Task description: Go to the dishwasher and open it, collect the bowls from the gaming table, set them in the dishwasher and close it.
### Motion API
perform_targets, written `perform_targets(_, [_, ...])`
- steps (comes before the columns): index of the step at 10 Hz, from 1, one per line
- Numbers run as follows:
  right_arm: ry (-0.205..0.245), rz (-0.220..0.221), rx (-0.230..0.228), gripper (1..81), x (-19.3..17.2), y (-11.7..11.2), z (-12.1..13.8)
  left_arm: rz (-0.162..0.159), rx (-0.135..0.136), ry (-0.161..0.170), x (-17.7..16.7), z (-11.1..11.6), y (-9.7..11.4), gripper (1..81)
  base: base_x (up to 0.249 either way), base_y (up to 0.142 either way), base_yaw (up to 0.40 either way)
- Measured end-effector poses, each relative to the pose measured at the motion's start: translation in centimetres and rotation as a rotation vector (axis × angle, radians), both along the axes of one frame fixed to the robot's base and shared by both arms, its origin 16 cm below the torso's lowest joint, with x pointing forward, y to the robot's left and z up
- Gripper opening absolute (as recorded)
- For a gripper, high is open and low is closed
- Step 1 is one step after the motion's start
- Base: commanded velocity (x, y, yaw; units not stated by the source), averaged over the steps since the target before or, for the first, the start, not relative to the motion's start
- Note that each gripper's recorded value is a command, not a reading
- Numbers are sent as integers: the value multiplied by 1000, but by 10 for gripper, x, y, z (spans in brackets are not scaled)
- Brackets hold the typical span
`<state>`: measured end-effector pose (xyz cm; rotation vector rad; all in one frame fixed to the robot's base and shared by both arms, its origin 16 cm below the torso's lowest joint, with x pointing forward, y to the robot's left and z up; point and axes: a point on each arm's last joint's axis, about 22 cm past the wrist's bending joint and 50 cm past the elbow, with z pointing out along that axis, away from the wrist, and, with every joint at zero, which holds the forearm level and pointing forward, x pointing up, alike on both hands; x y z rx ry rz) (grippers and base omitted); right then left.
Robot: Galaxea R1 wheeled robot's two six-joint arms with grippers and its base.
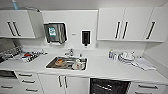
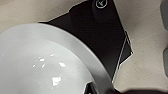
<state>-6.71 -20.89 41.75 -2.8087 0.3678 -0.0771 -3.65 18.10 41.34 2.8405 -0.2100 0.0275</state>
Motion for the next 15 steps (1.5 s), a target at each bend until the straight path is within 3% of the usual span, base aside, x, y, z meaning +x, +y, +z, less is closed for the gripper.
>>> perform_targets(7, [-16, -2, -4, 10, 9, -4, 0, -1, -2, 13, -9, 0, -3, 10, 0, 0, -220])
perform_targets(9, [-6, 0, 4, 10, 4, 3, 0, 0, 5, -9, 7, 0, 3, 10, 0, 0, -254])
perform_targets(15, [2, 0, 2, 10, -2, 1, 0, 1, 4, -1, 1, 0, 2, 10, 0, 0, -177])
